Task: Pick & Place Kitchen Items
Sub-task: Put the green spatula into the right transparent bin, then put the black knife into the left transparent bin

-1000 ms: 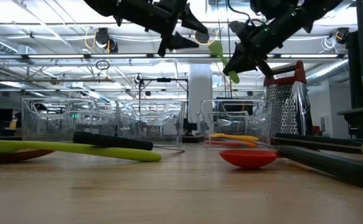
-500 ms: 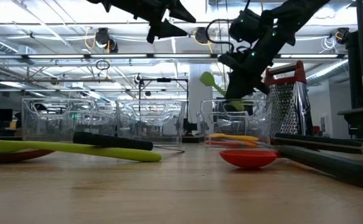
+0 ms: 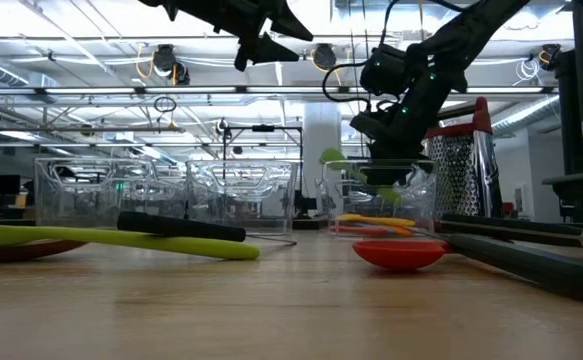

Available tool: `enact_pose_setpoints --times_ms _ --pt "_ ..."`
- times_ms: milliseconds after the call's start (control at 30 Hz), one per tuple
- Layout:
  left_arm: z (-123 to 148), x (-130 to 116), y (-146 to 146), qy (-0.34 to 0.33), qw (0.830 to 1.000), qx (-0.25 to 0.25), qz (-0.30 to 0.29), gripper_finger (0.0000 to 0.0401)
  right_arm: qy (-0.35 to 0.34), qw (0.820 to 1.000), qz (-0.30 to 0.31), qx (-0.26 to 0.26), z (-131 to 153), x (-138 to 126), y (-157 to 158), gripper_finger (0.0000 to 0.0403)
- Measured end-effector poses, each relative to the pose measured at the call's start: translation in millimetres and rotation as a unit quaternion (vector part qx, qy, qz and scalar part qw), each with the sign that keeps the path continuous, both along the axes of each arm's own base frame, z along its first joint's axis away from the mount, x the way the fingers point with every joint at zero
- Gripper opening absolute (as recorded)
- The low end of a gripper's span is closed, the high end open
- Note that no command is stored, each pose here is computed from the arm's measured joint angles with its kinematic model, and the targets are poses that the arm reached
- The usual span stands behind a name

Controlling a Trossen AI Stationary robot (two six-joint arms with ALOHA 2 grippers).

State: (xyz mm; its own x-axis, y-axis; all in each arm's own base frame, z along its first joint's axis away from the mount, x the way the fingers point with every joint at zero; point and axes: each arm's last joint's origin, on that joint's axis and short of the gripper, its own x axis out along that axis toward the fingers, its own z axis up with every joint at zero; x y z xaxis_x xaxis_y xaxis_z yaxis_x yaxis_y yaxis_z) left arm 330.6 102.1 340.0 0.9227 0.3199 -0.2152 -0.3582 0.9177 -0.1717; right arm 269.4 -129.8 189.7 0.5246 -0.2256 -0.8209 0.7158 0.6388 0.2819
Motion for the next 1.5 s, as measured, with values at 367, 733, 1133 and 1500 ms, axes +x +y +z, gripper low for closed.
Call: enact_pose_setpoints --times_ms 367,733,1133,1500 --pt "-1 -1 3 0.005 1.0 0.004 0.004 0.0255 0.032 0.999 -0.018 0.016 -4 -10 -6 0.0024" --pt "-1 -2 6 0.009 1.0 0.015 0.002 0.0255 0.039 0.999 -0.017 0.024 -5 -11 -5 0.0027" --pt "-1 -2 7 0.013 0.999 0.026 -0.016 0.0255 0.034 0.999 -0.011 0.032 -4 -11 -4 0.0057" --pt "-4 -2 6 0.027 0.999 0.02 -0.029 0.0255 0.017 0.999 -0.025 0.016 0 -9 -6 0.0099"
